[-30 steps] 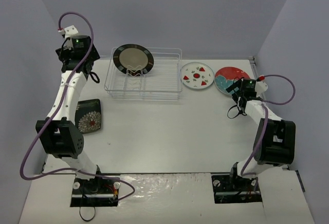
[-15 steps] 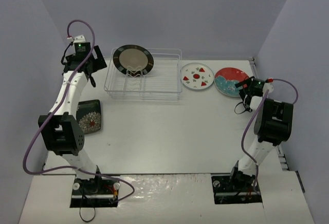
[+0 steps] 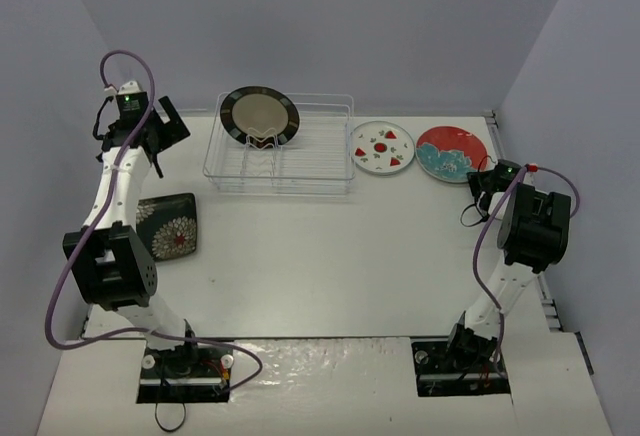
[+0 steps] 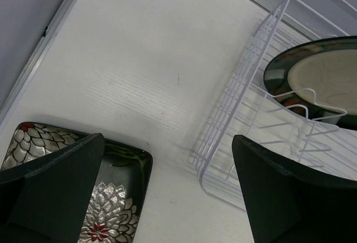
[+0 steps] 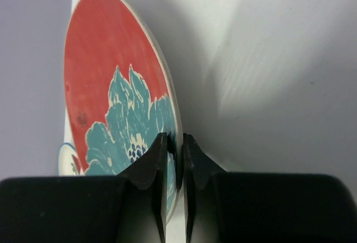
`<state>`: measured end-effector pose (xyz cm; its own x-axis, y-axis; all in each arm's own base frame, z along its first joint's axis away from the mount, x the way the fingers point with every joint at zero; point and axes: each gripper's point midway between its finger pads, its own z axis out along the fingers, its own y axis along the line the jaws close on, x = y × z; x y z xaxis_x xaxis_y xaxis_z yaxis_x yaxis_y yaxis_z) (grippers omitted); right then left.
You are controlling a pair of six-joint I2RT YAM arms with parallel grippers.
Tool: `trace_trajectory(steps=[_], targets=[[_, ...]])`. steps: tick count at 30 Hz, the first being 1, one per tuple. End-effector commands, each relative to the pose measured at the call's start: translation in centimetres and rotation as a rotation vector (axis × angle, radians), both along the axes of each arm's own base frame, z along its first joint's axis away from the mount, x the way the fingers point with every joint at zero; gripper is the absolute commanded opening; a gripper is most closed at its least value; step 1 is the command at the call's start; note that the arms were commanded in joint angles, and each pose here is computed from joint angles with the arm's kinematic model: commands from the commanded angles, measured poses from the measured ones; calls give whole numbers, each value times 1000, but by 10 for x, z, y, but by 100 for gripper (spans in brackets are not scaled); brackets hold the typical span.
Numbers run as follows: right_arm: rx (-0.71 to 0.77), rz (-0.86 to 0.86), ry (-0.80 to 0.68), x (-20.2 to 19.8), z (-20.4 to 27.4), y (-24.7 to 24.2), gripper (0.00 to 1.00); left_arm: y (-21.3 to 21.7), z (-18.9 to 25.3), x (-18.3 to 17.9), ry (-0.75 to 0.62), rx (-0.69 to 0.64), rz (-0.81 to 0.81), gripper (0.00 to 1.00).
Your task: Load the plates into the dish rack
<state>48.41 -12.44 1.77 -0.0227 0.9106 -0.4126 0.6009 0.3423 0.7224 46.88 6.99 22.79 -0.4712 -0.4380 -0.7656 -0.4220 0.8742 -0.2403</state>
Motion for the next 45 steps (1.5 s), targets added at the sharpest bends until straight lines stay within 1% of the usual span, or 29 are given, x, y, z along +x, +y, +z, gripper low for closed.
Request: trace_trajectory(steps=[1, 6, 10, 12, 14, 18, 20, 24, 25, 31, 36, 38, 41, 45], targets=[[10, -21, 41, -16, -11, -1, 0, -12, 64, -8, -191, 9, -49, 97], [-71, -10, -33, -18, 23, -5, 0, -26, 78, -16, -242, 3, -132, 97], [-145, -53, -106, -29, 63, -12, 0, -38, 89, -23, -303, -13, -189, 97], [-178, -72, -160, -37, 92, -13, 0, -46, 92, -26, -329, -24, -222, 97], [-173, -83, -184, -46, 101, -10, 0, -56, 97, -31, -353, -33, -259, 97], [-193, -102, -265, -63, 131, -6, 0, -74, 93, -37, -353, -26, -309, 97], [-206, -82, -318, -71, 151, 1, 0, -94, 90, -40, -350, -22, -360, 97], [-209, -44, -392, -79, 172, 13, 0, -109, 87, -41, -346, -29, -392, 97], [-211, -38, -407, -82, 176, 15, 0, -120, 86, -42, -345, -37, -418, 97], [-184, -30, -509, -91, 202, 24, 0, -154, 88, -44, -356, -77, -549, 97], [-201, 0, -616, -102, 246, 34, 0, -177, 94, -45, -382, -135, -625, 97], [-193, 35, -642, -106, 256, 42, 0, -192, 97, -47, -407, -183, -680, 97], [-152, 115, -718, -112, 276, 62, 0, -241, 109, -54, -467, -284, -877, 97], [-109, 197, -755, -118, 285, 84, 0, -293, 108, -60, -452, -303, -1013, 97]])
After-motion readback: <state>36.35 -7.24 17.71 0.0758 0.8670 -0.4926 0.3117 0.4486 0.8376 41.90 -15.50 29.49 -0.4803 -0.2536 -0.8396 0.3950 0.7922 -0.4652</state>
